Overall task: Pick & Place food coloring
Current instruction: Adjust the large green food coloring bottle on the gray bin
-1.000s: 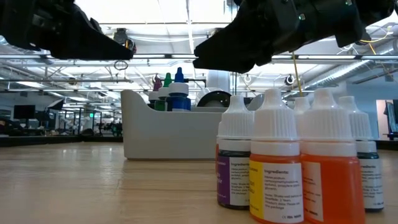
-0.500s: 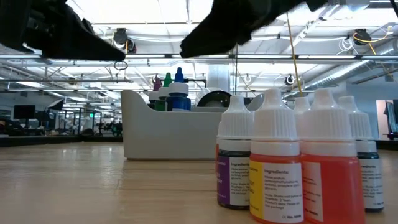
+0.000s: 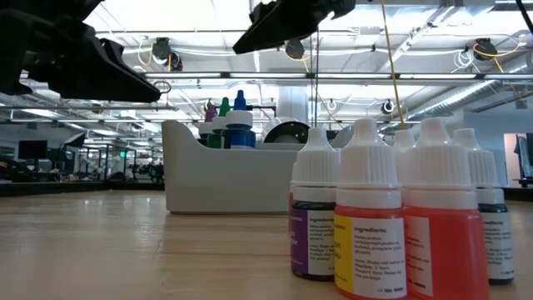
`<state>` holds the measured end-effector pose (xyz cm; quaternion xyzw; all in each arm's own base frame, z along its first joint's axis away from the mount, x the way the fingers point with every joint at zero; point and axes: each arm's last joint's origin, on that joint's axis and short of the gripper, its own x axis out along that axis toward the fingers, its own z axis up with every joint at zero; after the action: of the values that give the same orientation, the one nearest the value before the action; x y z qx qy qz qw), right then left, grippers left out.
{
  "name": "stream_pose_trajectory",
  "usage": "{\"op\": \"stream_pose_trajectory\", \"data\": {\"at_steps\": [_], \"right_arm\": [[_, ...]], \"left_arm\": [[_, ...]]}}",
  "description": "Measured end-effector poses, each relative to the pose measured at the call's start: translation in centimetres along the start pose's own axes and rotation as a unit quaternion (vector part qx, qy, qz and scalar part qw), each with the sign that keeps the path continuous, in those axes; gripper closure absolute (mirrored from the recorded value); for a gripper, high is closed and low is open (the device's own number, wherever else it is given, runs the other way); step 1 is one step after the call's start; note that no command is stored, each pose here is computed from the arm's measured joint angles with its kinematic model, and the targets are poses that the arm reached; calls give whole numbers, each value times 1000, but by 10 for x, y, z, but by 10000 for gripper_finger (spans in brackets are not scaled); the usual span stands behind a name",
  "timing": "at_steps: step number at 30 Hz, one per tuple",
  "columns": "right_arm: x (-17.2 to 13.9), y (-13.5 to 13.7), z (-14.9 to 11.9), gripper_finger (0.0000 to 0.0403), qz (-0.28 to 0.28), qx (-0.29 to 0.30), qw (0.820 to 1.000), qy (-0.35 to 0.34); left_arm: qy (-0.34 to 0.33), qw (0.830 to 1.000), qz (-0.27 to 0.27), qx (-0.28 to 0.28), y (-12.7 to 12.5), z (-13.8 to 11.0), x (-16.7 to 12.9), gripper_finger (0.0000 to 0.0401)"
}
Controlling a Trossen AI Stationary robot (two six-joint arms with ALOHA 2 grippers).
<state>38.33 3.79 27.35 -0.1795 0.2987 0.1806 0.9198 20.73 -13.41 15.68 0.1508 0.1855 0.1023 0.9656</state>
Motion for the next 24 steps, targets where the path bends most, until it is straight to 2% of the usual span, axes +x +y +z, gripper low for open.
{"op": "stream_pose_trajectory", "data": {"at_steps": [4,8,10,19,24], "right_arm": [[9,-3,-4,255,33,-39,999,-1],[16,0,-8,255,54,-132,990,3],[20,0,-9,255,46,-160,986,11],[22,-4,-11,255,22,-214,977,-7],[25,-11,-20,255,1,-207,978,-20]], "left_arm": [[2,1000,0,7,0,-1,0,331],[3,1000,0,9,0,-1,0,331],[7,1000,0,13,0,-2,0,331],[9,1000,1,15,1,-2,1,331],[9,1000,0,11,1,-2,1,331]]}}
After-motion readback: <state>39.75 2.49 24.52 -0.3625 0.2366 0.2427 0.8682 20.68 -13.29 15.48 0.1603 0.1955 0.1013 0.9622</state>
